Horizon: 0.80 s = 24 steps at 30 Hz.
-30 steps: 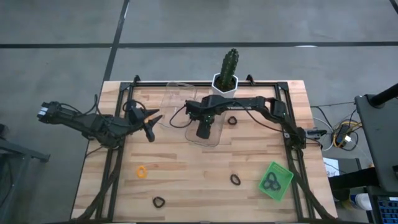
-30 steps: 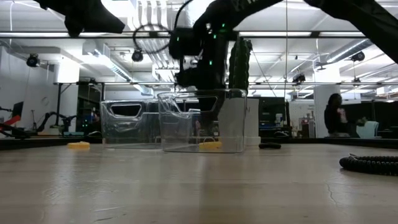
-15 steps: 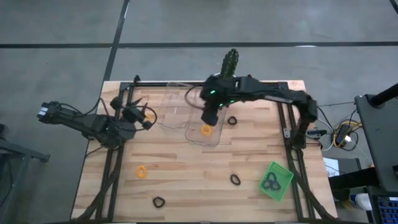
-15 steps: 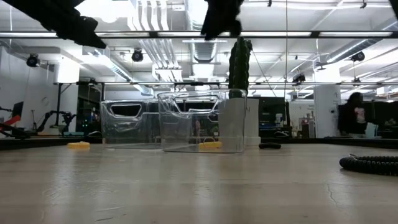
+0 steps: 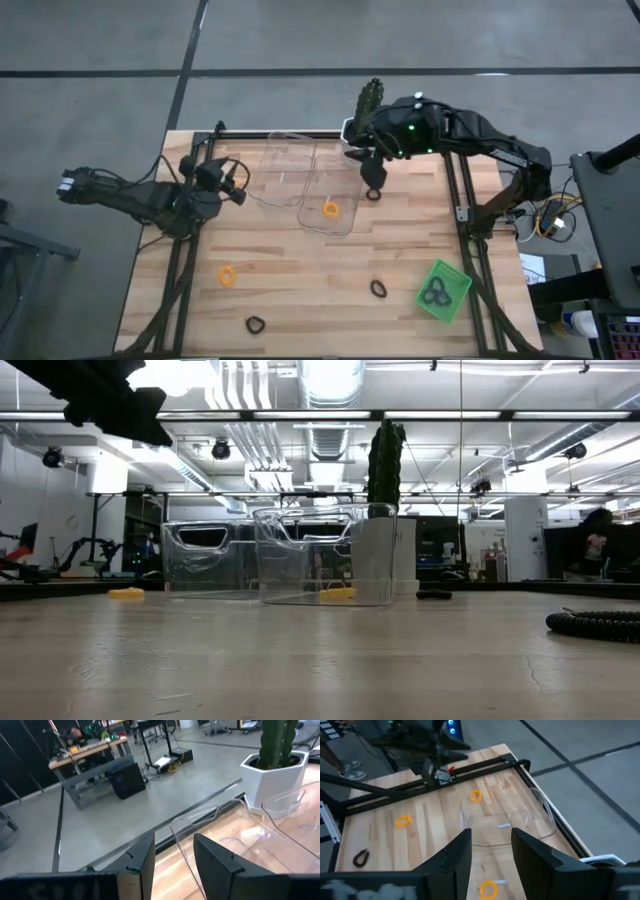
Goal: Sort items
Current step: Put the top yellow keychain into the right transparent bin
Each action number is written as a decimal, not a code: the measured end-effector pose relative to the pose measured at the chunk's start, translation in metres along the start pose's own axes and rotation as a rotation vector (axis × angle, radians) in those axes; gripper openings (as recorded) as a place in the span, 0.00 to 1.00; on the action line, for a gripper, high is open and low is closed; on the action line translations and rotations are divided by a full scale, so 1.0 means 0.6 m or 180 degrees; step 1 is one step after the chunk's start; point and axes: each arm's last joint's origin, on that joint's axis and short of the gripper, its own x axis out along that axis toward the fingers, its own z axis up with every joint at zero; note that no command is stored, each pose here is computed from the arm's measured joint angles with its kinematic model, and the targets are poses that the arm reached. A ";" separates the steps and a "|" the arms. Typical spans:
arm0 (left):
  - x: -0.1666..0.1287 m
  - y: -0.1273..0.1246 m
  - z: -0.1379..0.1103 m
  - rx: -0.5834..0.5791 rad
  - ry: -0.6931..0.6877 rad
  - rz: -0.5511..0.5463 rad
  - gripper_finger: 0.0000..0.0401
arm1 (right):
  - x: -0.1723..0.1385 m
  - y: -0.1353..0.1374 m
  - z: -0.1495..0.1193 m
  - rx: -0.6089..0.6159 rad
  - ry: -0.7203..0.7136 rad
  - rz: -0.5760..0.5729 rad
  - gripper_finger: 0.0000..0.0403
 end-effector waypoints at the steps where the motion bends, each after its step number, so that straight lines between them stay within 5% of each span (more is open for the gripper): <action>1: 0.004 0.001 0.001 -0.0022 0.0031 0.0010 0.32 | -0.004 0.000 0.000 -0.0015 -0.0018 0.0006 0.33; 10: 0.050 0.019 0.000 -0.0153 0.0338 0.0434 0.32 | -0.036 0.009 0.012 -0.0451 -0.0352 0.0106 0.29; 24: 0.110 0.018 -0.068 -0.0230 0.1391 0.0037 0.32 | -0.109 0.021 -0.042 -0.0652 -0.0869 0.0383 0.32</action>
